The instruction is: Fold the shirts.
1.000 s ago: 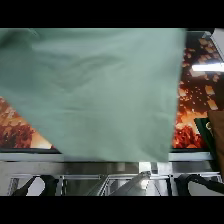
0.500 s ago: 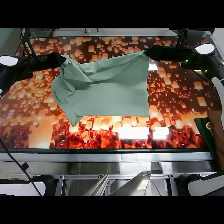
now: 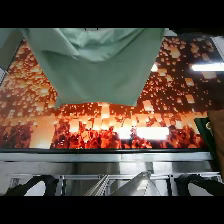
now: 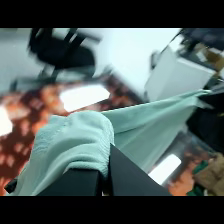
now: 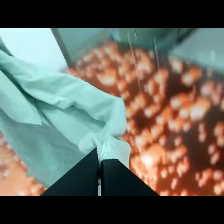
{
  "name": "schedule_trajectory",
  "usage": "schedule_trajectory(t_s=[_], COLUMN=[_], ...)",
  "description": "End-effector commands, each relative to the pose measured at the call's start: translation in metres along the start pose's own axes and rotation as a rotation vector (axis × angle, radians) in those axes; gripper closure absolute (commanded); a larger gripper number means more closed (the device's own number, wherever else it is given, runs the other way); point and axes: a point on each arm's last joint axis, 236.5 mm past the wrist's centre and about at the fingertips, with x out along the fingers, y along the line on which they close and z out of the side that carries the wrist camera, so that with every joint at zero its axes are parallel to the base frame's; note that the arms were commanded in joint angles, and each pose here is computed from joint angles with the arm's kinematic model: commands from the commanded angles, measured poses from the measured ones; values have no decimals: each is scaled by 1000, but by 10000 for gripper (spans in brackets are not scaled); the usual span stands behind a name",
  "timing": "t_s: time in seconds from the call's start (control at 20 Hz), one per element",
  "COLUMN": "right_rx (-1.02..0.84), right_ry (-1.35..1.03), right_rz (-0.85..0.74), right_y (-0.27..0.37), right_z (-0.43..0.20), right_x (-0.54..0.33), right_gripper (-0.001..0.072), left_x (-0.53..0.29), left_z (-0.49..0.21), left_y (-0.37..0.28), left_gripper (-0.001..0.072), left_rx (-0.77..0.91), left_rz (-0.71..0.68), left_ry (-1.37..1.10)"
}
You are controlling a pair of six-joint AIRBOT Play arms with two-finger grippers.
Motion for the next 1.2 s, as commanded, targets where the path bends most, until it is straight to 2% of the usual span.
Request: schedule_trajectory(t_s=[0.0,0.15,0.2,0.25,0.35,0.45,0.6,0.7,0.8,0.95,1.0,1.05,1.1,1.15], right_rx=[-265,-422,-438,-437,-376,-260,-55,84,200,360,421,484,537,596], right_ry=[-182,-309,-326,-321,-264,-161,52,172,266,336,345,365,386,391], right_rz=[-22,-169,-205,-221,-215,-186,-134,-119,-121,-214,-257,-284,-281,-279], right_y=[114,160,163,161,143,108,36,-14,-62,-149,-175,-194,-202,-209], right_z=[75,108,111,111,99,76,13,-40,-96,-186,-216,-248,-272,-290], right_x=[-91,-156,-166,-168,-153,-120,-53,-10,31,81,93,101,106,110], right_gripper=[696,696,696,696,696,696,696,696,696,696,695,678,474,235], left_x=[-89,-155,-168,-167,-149,-131,-98,-63,-19,45,64,82,95,104], left_z=[54,74,71,63,47,27,-25,-81,-139,-225,-262,-298,-325,-346], left_y=[-169,-183,-173,-165,-140,-88,5,63,116,208,235,251,259,265], left_gripper=[688,685,685,685,685,685,683,684,683,681,580,275,-13,-5], left_rx=[299,412,390,374,287,120,-169,-301,-373,-399,-428,-474,-522,-579], left_rz=[-3,438,548,581,542,498,410,347,312,409,439,432,405,373], left_ry=[-214,-377,-380,-342,-239,-122,25,149,230,266,303,358,412,459])
